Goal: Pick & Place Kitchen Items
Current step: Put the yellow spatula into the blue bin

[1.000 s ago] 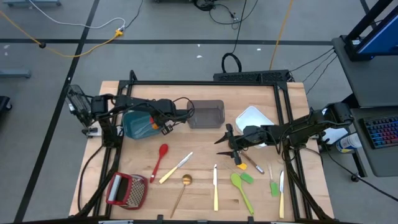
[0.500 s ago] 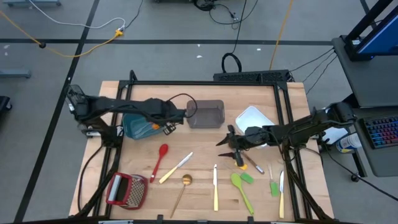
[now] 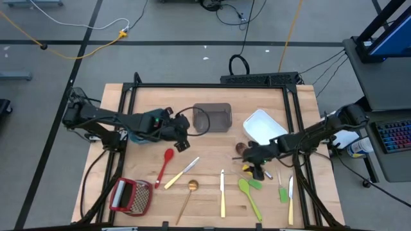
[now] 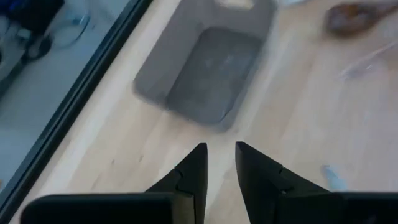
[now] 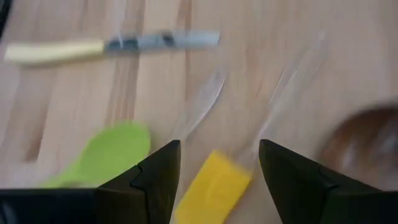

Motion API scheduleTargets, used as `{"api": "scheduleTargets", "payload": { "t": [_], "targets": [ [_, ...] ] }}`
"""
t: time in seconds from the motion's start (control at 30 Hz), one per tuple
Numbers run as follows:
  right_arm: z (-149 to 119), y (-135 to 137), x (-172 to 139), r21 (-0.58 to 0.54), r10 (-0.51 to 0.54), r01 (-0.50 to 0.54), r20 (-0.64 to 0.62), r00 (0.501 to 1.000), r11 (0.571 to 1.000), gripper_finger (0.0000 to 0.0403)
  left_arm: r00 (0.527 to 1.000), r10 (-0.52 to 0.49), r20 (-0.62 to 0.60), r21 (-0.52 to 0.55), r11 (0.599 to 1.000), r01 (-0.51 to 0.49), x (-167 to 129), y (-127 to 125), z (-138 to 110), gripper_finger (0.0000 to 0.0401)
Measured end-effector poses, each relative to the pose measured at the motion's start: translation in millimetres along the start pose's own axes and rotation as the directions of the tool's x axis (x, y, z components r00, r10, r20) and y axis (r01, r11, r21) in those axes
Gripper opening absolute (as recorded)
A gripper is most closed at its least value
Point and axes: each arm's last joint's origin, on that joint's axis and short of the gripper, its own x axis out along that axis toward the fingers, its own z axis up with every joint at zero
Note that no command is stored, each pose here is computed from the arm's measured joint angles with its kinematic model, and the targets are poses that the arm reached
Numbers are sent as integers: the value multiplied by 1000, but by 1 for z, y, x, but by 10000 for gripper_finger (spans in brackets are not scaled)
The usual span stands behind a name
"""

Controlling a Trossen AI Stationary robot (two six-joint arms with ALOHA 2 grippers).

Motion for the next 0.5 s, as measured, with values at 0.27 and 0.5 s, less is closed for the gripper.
{"api": "scheduleTargets", "payload": {
  "t": [0.27,0.5],
  "targets": [
    [-20,14,0,91,-89,97,-92,992,991,212,999,-27,47,13,1000,27,0,-7,4,88],
    [-26,17,12,93,-142,152,-109,984,984,212,999,-20,50,2,1000,20,3,-4,6,88]
  ]
}}
